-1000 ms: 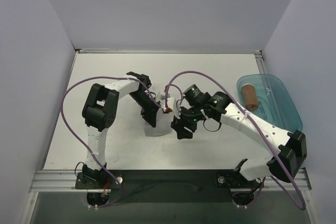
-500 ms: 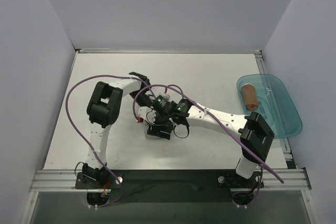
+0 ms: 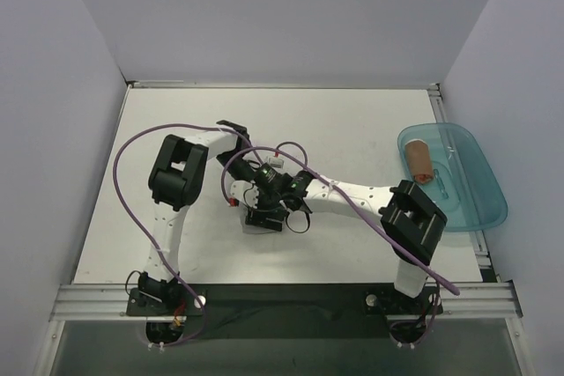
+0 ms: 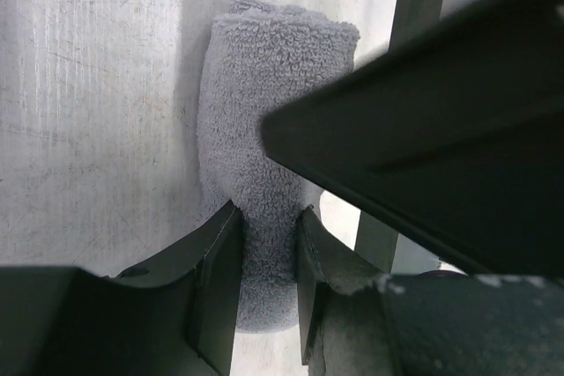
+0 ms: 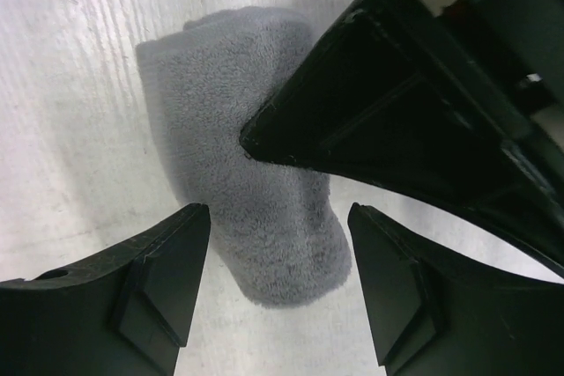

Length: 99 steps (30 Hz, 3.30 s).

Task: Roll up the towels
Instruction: Roll the towel, then place the rolled towel into the container

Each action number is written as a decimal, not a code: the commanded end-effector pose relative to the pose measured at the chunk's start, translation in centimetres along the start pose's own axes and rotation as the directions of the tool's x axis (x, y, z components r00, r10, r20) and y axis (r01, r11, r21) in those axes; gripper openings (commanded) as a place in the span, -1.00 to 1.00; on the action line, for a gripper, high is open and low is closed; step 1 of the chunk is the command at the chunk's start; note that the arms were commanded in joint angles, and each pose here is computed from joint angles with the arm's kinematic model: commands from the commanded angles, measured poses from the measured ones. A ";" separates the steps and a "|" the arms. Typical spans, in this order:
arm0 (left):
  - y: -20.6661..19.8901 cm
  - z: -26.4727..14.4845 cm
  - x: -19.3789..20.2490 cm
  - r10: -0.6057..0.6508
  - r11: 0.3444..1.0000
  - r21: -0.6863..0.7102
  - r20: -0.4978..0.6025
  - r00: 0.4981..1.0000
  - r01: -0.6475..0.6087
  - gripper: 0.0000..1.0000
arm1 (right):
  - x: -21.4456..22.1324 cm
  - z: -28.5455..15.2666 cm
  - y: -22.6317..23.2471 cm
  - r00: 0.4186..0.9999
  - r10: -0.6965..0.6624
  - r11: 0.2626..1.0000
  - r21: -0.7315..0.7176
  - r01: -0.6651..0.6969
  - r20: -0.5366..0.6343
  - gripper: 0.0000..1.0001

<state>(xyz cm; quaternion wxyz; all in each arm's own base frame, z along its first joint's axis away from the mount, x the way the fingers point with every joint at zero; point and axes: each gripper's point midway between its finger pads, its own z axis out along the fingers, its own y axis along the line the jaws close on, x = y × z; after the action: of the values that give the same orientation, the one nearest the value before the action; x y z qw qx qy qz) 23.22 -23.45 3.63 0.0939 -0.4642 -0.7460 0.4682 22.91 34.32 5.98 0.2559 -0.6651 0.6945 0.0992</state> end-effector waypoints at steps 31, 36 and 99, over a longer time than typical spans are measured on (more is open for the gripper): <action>3.8 -7.0 -0.6 0.053 0.990 -0.140 0.138 0.989 -0.034 0.46 | 7.4 4.1 3.9 0.981 0.067 0.981 -0.165 -0.098 -0.182 -1.00; 3.9 -11.5 0.4 0.037 0.964 -0.265 0.199 0.979 0.017 0.95 | 7.9 3.2 3.4 0.968 0.136 0.980 -0.112 -0.162 -0.213 -1.00; -7.6 -15.1 2.5 0.053 0.661 -0.693 0.425 0.903 0.287 0.95 | 49.9 -25.6 -21.8 0.455 0.889 0.330 0.746 -0.579 -0.040 -1.00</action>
<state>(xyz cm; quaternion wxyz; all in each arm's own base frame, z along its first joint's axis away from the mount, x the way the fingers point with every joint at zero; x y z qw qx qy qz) 25.19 -13.39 16.13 -0.2208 -0.2985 -0.9041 0.2114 37.94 -22.60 7.93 0.2101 -0.1144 0.9593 -0.1503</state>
